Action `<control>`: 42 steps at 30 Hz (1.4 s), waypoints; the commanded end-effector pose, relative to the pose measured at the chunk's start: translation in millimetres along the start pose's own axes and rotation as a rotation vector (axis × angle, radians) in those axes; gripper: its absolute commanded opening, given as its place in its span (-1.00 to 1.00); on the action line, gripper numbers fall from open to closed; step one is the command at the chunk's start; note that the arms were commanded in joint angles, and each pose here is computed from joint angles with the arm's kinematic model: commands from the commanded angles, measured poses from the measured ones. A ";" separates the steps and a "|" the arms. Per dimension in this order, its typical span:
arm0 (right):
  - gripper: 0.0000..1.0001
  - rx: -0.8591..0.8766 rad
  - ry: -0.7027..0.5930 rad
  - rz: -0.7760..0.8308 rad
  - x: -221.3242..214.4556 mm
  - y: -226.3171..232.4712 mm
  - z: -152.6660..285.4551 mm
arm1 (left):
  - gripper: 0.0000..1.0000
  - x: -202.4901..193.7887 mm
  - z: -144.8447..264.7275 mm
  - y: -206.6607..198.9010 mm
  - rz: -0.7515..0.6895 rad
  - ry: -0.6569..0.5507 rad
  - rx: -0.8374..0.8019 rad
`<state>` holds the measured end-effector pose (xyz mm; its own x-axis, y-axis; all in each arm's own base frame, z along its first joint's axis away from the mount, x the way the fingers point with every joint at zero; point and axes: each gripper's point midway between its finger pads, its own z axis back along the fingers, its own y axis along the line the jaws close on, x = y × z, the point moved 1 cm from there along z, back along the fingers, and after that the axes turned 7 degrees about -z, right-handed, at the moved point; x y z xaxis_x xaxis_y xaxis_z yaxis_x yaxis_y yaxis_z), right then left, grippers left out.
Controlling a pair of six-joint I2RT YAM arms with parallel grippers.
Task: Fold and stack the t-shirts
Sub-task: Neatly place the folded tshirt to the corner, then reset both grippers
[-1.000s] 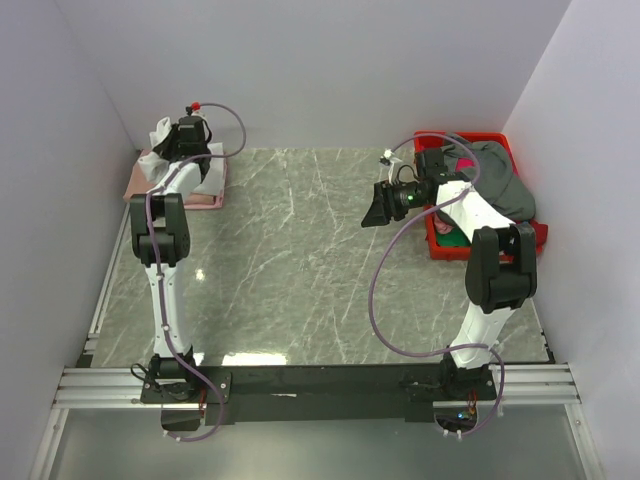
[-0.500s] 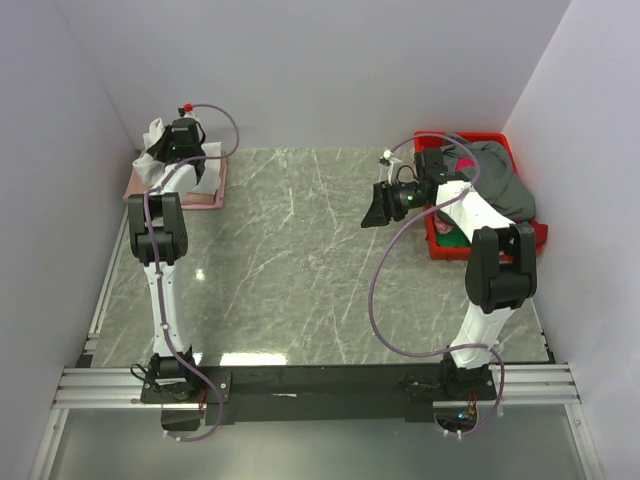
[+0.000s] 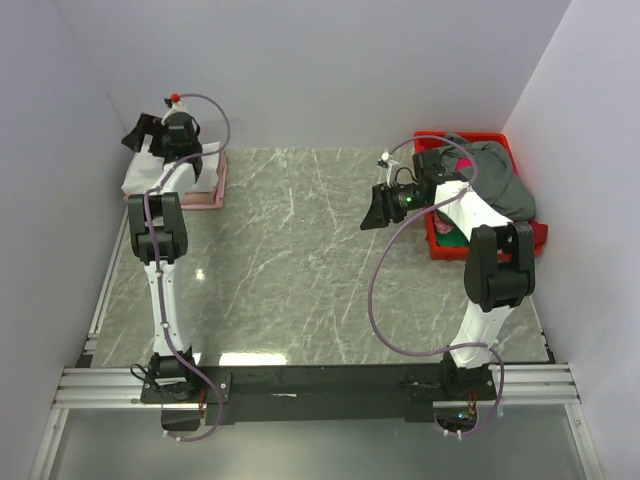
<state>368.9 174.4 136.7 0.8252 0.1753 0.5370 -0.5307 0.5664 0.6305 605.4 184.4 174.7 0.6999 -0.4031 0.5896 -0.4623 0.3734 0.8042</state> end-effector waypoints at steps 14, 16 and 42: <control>0.25 -0.115 -0.013 0.210 17.2 7.8 24.9 | 0.99 122.9 180.1 162.9 0.799 -0.325 -0.746; 0.25 -0.178 -0.043 0.265 26.4 12.0 39.4 | 0.99 103.8 218.3 175.1 0.891 -0.347 -0.899; 0.92 -1.007 -0.962 0.080 30.9 39.7 244.5 | 0.99 -82.1 356.6 159.6 0.923 -0.270 -1.174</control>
<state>328.9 19.6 285.4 0.2734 -0.1055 0.9561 0.0637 0.9938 0.0914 278.5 -16.1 279.3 0.2541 0.2360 0.9379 0.0747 0.9621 -0.2623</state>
